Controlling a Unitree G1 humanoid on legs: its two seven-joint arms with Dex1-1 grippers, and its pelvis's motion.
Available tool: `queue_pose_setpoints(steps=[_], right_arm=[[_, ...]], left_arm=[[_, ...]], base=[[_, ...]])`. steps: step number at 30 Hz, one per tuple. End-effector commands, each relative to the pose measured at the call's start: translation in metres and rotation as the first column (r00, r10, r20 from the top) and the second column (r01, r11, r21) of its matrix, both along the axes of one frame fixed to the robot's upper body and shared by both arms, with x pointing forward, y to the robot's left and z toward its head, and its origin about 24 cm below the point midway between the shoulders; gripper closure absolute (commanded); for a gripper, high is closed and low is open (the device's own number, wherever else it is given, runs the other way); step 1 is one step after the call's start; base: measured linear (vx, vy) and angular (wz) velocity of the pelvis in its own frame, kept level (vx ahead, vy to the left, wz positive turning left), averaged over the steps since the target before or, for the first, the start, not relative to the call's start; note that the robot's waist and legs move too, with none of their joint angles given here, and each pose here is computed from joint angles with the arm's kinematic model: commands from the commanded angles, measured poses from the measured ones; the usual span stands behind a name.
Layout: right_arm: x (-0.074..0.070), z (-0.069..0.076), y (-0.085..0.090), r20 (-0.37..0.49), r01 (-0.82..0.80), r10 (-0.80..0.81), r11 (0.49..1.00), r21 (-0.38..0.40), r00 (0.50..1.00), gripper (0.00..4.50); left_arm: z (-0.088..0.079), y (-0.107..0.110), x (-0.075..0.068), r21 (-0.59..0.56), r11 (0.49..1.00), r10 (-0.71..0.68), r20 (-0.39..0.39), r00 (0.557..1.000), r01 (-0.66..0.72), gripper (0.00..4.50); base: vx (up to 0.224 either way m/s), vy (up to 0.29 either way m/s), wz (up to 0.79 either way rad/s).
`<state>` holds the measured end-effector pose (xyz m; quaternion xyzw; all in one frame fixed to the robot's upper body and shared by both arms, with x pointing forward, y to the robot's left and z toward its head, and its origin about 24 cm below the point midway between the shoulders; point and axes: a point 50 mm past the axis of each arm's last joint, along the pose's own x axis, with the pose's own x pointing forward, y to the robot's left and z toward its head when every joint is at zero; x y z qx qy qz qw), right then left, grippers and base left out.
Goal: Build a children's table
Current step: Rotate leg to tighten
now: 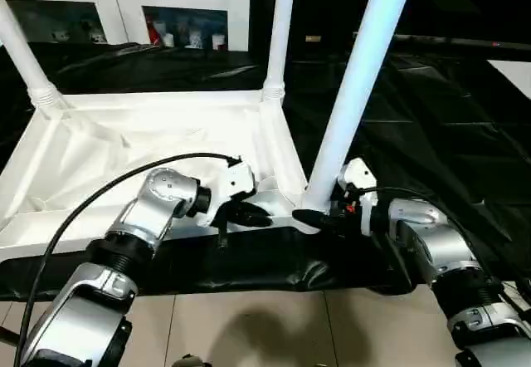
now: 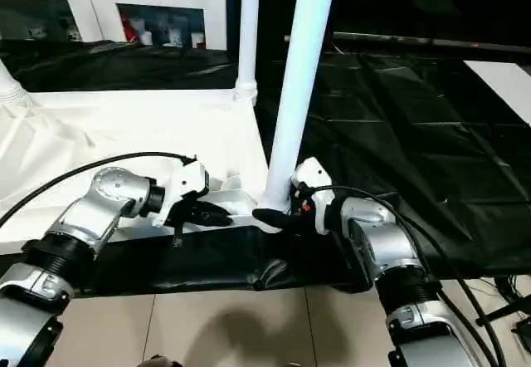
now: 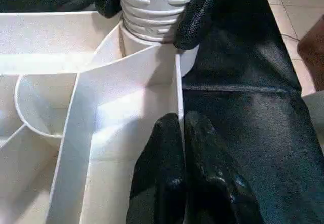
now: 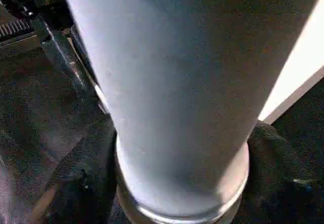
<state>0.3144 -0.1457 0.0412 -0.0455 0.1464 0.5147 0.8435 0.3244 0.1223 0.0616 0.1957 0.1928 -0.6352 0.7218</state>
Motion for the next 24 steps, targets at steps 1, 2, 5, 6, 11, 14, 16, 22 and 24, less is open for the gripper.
queue_pose_setpoints(steps=[1,2,5,6,11,14,16,22,24], right_arm=[[0.005,-0.001,-0.008,-0.011,0.118,-0.118,0.993,0.016,0.993,1.63],[0.005,-0.001,-0.008,-0.011,0.118,-0.118,0.993,0.016,0.993,1.68],[0.018,-0.017,-0.011,-0.059,0.406,-0.407,0.913,-0.03,0.911,1.71],[0.019,-0.019,-0.011,-0.062,0.442,-0.443,0.896,-0.039,0.894,1.72],[0.033,-0.029,-0.003,-0.073,0.725,-0.729,0.684,-0.072,0.681,1.73],[0.038,-0.028,0.012,-0.062,0.765,-0.769,0.64,-0.078,0.637,1.73],[0.041,-0.026,0.02,-0.045,0.763,-0.767,0.642,-0.076,0.64,1.73],[0.045,-0.015,0.034,-0.062,0.701,-0.699,0.713,0.02,0.713,1.04],[0.046,-0.011,0.034,-0.037,0.657,-0.656,0.753,0.041,0.754,0.83]], left_arm=[[0.0,-0.009,-0.002,-0.06,0.998,-0.018,-0.006,1.0,0.018,4.5],[0.0,-0.009,-0.002,-0.06,0.998,-0.018,-0.006,1.0,0.018,4.5],[-0.008,-0.019,0.013,-0.021,0.984,0.176,0.052,0.983,-0.175,4.5],[-0.008,-0.022,0.015,-0.021,0.98,0.2,0.059,0.978,-0.199,4.5],[-0.01,-0.056,0.026,-0.032,0.927,0.375,0.062,0.925,-0.374,4.5],[-0.011,-0.076,0.027,-0.037,0.913,0.408,0.059,0.911,-0.407,4.5],[-0.011,-0.084,0.027,-0.035,0.911,0.412,0.068,0.909,-0.41,4.5],[-0.009,-0.083,0.029,-0.018,0.919,0.394,0.102,0.913,-0.394,4.5],[-0.008,-0.077,0.029,-0.015,0.928,0.371,0.112,0.922,-0.372,4.5]], base=[[0.0,0.0,0.0],[0.0,0.0,0.0],[0.0,0.0,0.0],[0.0,0.0,0.0],[0.0,0.0,0.0],[0.0,0.0,0.0],[0.0,0.0,0.0],[0.0,0.0,0.0],[0.0,0.0,0.0]])
